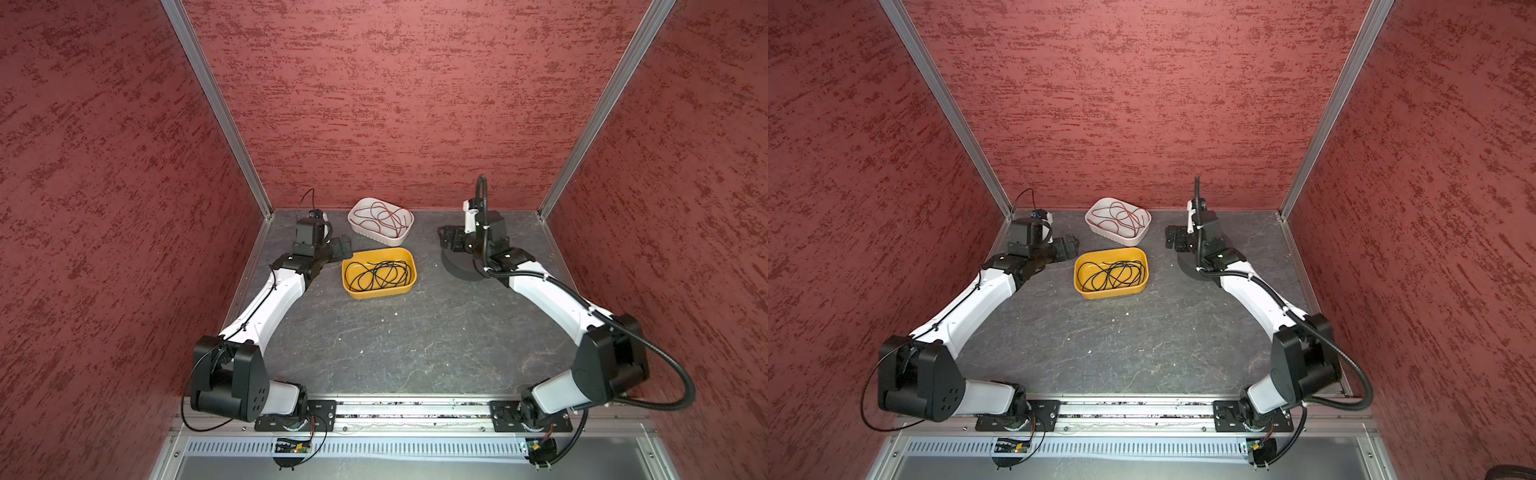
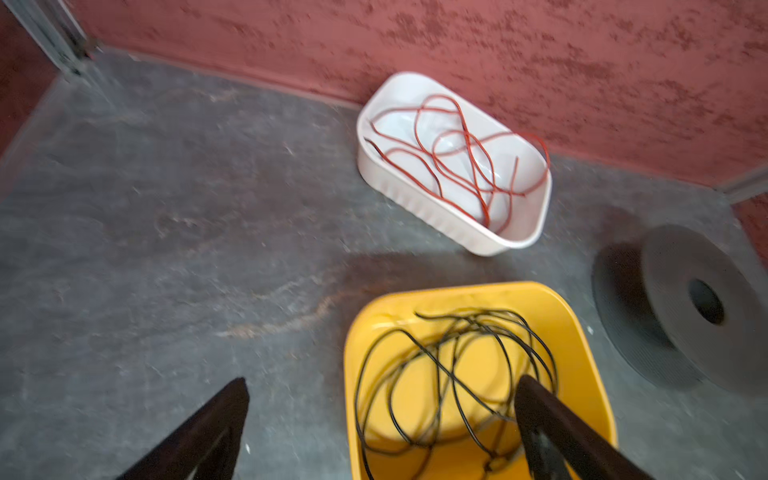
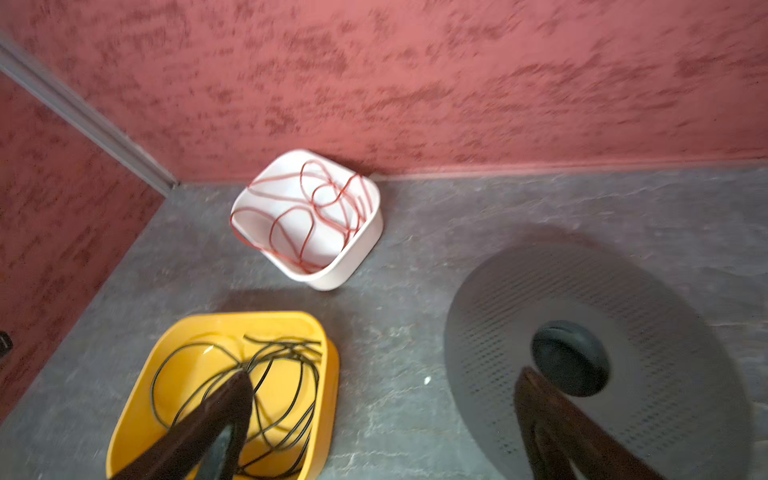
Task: Wrap the cables
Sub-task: 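Reach both grippers into the yellow tray toward the black cable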
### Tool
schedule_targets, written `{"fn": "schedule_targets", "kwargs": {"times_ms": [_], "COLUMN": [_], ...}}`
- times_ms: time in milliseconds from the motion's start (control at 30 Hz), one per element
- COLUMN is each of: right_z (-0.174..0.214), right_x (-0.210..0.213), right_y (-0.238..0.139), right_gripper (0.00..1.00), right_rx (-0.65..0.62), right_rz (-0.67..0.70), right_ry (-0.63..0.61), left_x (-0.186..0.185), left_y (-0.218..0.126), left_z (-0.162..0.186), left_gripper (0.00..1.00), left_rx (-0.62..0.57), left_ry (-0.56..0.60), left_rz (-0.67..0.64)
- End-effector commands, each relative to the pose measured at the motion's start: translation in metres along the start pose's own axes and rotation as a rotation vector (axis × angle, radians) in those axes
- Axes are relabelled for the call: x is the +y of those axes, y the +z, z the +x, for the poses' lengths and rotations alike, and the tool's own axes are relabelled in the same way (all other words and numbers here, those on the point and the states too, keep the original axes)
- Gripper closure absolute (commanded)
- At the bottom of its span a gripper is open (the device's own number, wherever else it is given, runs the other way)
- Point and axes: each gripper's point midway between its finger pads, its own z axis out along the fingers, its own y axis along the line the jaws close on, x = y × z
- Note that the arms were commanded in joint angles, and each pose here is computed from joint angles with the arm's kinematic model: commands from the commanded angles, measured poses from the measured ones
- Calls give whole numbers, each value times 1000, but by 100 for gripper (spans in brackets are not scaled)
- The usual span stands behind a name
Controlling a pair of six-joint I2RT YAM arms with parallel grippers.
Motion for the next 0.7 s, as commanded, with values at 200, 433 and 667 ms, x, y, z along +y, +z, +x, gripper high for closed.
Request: {"fn": "schedule_targets", "kwargs": {"times_ms": [200, 433, 667], "right_z": [52, 86, 127], "right_x": [82, 120, 134], "right_y": [53, 88, 121], "right_gripper": [1, 1, 1], "right_rx": [277, 349, 420], "right_rz": [-107, -124, -79], "right_ry": [-142, -180, -162], "left_x": [-20, -12, -11], "left_y": [-33, -27, -26], "left_z": [36, 48, 40], "left_gripper": [0, 0, 0], "left_rx": [265, 262, 266], "left_ry": [-31, -65, -109], "left_rz": [98, 102, 152]}}
